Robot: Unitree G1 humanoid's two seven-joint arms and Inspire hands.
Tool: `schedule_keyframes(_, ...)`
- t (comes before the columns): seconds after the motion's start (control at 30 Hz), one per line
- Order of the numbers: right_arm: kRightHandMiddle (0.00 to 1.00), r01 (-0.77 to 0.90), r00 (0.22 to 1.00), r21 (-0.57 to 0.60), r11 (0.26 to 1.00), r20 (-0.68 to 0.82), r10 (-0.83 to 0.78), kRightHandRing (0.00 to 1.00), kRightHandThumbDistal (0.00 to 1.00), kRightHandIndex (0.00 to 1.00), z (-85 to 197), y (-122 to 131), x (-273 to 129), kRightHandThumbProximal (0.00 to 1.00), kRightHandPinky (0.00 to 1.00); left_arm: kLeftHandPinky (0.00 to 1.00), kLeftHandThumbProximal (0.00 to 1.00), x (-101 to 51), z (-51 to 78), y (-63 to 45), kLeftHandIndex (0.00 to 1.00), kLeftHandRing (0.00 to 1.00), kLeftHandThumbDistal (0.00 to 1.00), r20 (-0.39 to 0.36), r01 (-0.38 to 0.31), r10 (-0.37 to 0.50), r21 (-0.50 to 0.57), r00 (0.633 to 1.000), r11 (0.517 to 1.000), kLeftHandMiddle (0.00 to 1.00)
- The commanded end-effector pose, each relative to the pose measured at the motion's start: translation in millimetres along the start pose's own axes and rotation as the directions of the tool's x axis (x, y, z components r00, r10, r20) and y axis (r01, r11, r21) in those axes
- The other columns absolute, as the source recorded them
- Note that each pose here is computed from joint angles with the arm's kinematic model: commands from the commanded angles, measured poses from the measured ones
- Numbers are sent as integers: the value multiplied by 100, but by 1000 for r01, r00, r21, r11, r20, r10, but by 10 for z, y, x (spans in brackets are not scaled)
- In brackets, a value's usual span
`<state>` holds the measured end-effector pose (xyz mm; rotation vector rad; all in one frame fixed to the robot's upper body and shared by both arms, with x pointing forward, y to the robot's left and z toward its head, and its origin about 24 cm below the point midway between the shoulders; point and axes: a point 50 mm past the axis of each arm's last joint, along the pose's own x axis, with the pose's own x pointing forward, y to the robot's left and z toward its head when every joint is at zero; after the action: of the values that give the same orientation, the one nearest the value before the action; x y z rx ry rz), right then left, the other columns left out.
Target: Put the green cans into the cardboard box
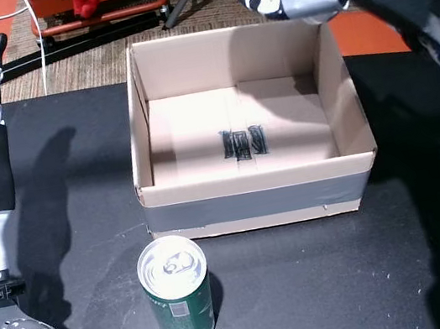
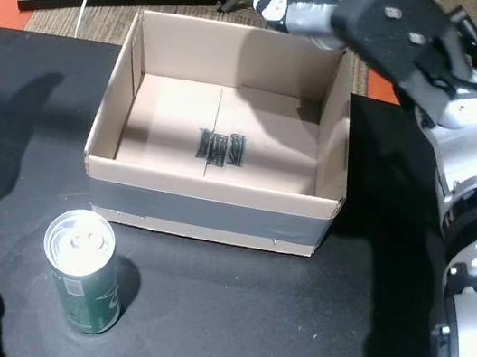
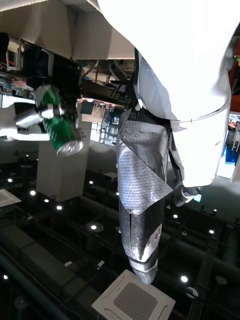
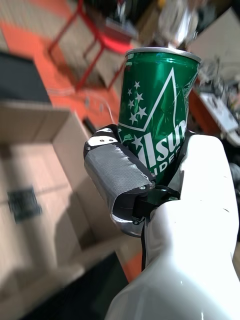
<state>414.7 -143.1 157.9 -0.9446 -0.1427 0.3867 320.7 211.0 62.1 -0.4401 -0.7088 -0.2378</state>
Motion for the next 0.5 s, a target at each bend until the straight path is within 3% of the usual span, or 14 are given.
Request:
schedule_keyframes(0.0, 40, -20, 1000, -117, 993, -18, 18, 43, 47, 40, 43, 41, 37, 0, 46, 100, 100, 0, 2, -2, 100, 100, 82, 6, -6, 6, 3, 1000, 1000, 100)
schedule_keyframes(0.1, 39, -76, 997, -347, 935, -55, 61, 44, 49, 38, 40, 144, 59, 0, 46, 100, 100, -6, -1, -8, 100, 100, 82, 8, -10, 10, 7, 1000, 1000, 100)
schedule_keyframes(0.17, 40, -97, 995, -434, 896, -62, 78, 45, 50, 39, 38, 190, 64, 0, 45, 100, 100, -7, -6, -12, 100, 100, 82, 8, -11, 10, 5, 1000, 1000, 100)
schedule_keyframes(0.3, 42, -113, 994, -482, 869, -69, 90, 47, 51, 39, 49, 246, 77, 0, 44, 100, 100, -7, -14, -15, 100, 100, 74, 7, 2, -2, -16, 1000, 1000, 100)
schedule_keyframes(0.47, 43, -115, 993, -523, 845, -64, 95, 48, 53, 39, 129, 283, 120, 0, 43, 100, 100, -11, -32, -25, 100, 100, 80, -11, -18, 18, 1, 1000, 1000, 100)
